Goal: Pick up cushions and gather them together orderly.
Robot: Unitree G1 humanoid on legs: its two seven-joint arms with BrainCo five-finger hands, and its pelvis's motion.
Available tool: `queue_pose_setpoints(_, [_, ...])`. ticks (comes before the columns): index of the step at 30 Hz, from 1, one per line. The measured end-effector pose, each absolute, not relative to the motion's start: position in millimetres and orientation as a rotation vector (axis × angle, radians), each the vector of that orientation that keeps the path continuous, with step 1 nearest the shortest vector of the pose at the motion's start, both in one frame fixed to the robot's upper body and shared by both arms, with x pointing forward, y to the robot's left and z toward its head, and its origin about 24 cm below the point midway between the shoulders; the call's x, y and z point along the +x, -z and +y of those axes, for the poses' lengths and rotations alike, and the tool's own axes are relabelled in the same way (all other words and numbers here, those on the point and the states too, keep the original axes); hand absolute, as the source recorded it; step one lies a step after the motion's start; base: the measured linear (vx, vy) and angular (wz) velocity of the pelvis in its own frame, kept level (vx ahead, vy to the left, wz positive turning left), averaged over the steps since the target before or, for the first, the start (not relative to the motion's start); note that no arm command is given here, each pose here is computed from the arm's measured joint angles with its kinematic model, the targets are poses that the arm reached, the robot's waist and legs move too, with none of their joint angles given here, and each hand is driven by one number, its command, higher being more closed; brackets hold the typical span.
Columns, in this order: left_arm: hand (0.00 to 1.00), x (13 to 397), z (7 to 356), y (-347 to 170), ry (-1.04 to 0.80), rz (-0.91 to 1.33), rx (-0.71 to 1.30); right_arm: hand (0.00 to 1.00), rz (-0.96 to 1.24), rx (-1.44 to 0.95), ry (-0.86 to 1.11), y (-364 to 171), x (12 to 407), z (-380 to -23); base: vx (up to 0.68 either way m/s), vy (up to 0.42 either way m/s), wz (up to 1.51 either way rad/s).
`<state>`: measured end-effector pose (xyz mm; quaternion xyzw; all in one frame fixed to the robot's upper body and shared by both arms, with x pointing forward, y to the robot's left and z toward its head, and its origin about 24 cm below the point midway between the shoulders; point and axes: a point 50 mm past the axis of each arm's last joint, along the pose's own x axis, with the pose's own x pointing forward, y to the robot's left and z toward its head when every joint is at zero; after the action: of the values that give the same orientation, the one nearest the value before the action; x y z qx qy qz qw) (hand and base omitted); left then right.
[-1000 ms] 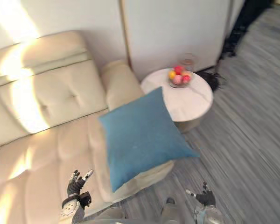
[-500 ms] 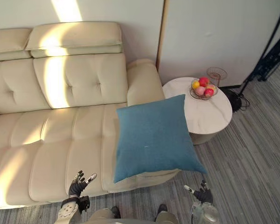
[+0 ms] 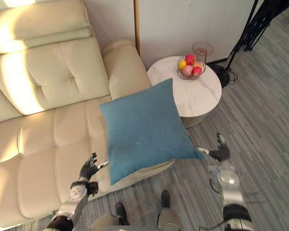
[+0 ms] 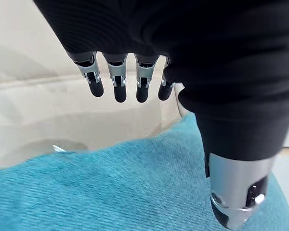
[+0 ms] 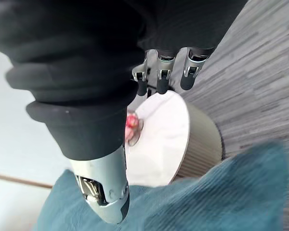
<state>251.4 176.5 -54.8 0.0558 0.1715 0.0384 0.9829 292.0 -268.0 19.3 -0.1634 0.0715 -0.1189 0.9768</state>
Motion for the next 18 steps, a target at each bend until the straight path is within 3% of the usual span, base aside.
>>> queue_pose_setpoints(6, [0.00,317,156,-1,-0.039,0.161,0.099,0.00,-0.014,-0.353,0.141,-82,358,-233,-0.07,0.055,0.15])
queue_pose_setpoints(7, [1.00,329,153,-13,-0.047,0.133,0.092,0.00,-0.035,-0.339,0.145,-95,368,-229,-0.08,0.054,0.10])
queue_pose_setpoints(8, [1.00,338,151,-22,-0.048,0.112,0.088,1.00,-0.048,-0.344,0.141,-104,375,-225,-0.08,0.059,0.06])
queue_pose_setpoints(13, [1.00,378,145,-83,-0.095,-0.022,-0.005,1.00,-0.173,-0.311,0.115,-164,404,-198,-0.10,0.029,0.09])
queue_pose_setpoints(18, [1.00,385,155,-108,-0.149,-0.097,-0.050,1.00,-0.226,-0.308,0.103,-182,408,-187,-0.08,-0.035,0.07])
